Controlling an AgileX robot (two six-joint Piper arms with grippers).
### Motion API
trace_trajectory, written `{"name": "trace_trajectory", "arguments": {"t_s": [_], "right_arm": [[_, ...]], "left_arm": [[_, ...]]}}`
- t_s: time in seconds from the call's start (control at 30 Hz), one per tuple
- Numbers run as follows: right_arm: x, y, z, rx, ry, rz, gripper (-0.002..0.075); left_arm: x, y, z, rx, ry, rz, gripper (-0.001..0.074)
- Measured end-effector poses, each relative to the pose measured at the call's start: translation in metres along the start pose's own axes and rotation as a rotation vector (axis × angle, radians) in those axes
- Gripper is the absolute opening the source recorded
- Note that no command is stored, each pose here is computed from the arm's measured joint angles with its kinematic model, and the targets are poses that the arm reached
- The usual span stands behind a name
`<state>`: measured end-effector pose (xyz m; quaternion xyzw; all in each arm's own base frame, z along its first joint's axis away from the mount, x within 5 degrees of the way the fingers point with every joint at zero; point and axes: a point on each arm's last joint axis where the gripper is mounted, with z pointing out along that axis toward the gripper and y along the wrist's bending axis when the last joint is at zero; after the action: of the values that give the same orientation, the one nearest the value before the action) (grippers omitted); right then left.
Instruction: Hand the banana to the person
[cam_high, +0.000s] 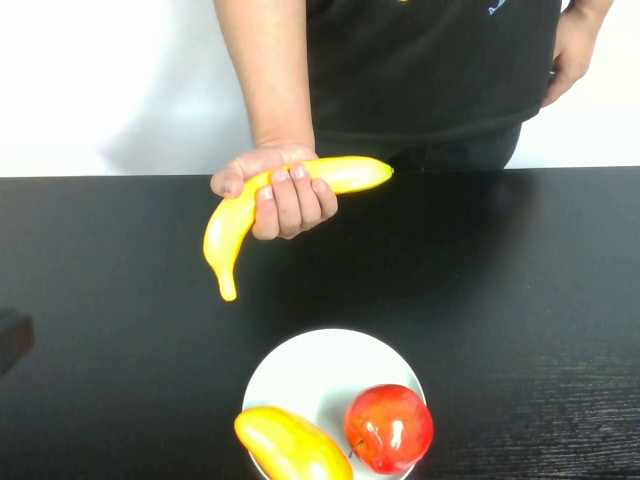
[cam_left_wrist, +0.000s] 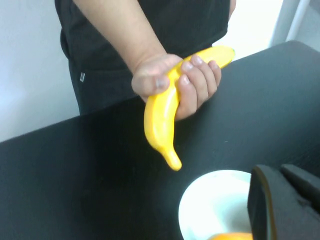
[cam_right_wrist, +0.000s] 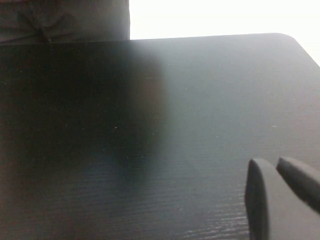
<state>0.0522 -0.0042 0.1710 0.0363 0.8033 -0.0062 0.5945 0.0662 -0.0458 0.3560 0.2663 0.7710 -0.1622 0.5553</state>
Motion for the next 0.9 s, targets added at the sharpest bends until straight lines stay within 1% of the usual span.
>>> {"name": "trace_trajectory", "arguments": {"t_s": [0.07, 0.23, 0.33, 0.5, 0.57, 0.63, 0.77, 0.9], "right_arm": [[0.000, 0.000, 0.000, 0.000, 0.000, 0.000, -0.0009], [0.000, 0.000, 0.000, 0.000, 0.000, 0.000, -0.0009], [0.000, 0.000, 0.000, 0.000, 0.000, 0.000, -0.0011], [0.000, 0.000, 0.000, 0.000, 0.000, 0.000, -0.0009], [0.000, 0.000, 0.000, 0.000, 0.000, 0.000, -0.0009], [0.000, 0.000, 0.000, 0.000, 0.000, 0.000, -0.0009], [0.000, 0.000, 0.000, 0.000, 0.000, 0.000, -0.0009], [0.000, 0.000, 0.000, 0.000, 0.000, 0.000, -0.0009]], "left_arm": [[0.010, 0.001, -0.005, 0.001, -0.012, -0.018, -0.0001], [0.020, 0.004, -0.017, -0.010, -0.035, -0.058, -0.0001], [0.031, 0.004, -0.016, -0.013, -0.083, -0.040, -0.0001], [0.067, 0.002, -0.013, -0.020, -0.284, 0.055, -0.0002], [0.086, 0.002, -0.013, -0.054, -0.338, 0.066, -0.0002], [0.101, 0.002, -0.009, -0.098, -0.337, 0.065, -0.0002], [0.116, 0.005, 0.000, -0.241, -0.319, 0.028, -0.0002], [0.129, 0.011, 0.009, -0.377, -0.362, -0.010, -0.0003]]}}
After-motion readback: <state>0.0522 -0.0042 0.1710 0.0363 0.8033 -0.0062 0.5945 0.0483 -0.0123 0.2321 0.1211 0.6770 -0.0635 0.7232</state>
